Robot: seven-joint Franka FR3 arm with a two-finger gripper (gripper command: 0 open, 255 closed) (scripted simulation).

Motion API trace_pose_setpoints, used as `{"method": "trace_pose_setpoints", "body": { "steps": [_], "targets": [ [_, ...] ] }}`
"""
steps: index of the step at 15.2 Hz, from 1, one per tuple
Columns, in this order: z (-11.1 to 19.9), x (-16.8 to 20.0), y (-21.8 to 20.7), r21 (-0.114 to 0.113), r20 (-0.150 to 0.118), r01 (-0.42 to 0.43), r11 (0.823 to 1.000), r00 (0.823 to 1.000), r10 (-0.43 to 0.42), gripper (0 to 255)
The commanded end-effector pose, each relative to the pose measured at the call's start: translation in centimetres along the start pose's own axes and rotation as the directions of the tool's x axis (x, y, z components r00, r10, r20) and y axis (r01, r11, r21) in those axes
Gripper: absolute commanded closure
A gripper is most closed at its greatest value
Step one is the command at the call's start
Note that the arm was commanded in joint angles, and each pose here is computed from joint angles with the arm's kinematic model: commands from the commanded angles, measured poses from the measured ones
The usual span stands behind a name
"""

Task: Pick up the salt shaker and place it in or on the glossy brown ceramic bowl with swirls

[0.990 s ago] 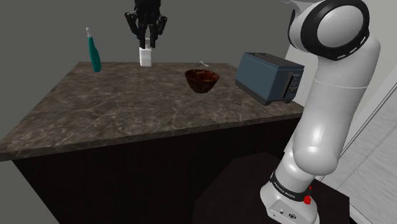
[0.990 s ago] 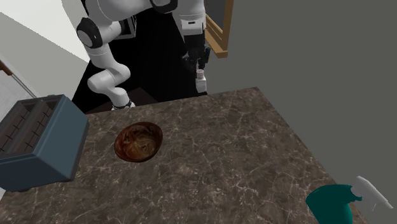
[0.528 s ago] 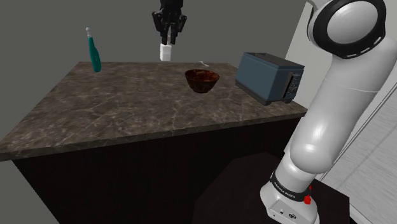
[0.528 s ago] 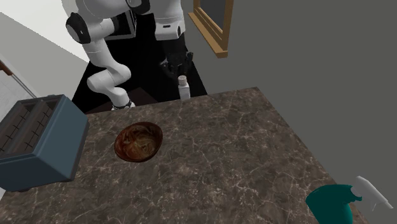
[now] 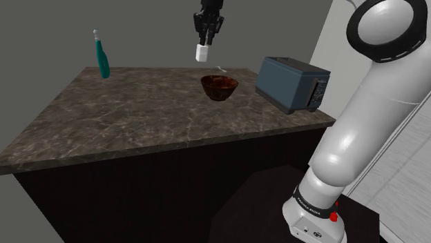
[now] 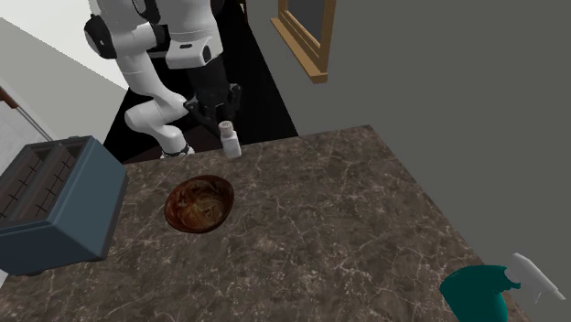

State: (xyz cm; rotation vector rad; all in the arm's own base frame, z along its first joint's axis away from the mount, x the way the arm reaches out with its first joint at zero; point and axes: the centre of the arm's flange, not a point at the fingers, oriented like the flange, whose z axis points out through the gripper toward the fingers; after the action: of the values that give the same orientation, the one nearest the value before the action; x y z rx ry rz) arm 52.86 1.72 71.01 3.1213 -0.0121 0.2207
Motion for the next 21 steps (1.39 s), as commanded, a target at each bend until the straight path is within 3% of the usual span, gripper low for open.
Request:
{"method": "trace_pose_setpoints", "body": {
  "steps": [1, 8, 21],
  "targets": [
    [-0.1, -0.2, 2.8, 0.0, 0.0, 0.002, 1.0, 1.0, -0.002, 255],
    [-0.9, -0.9, 12.4, 0.0, 0.0, 0.002, 1.0, 1.0, -0.002, 255],
    [5.9, -1.9, 12.3, 0.0, 0.0, 0.002, 1.0, 1.0, -0.002, 255]
  ]
}}
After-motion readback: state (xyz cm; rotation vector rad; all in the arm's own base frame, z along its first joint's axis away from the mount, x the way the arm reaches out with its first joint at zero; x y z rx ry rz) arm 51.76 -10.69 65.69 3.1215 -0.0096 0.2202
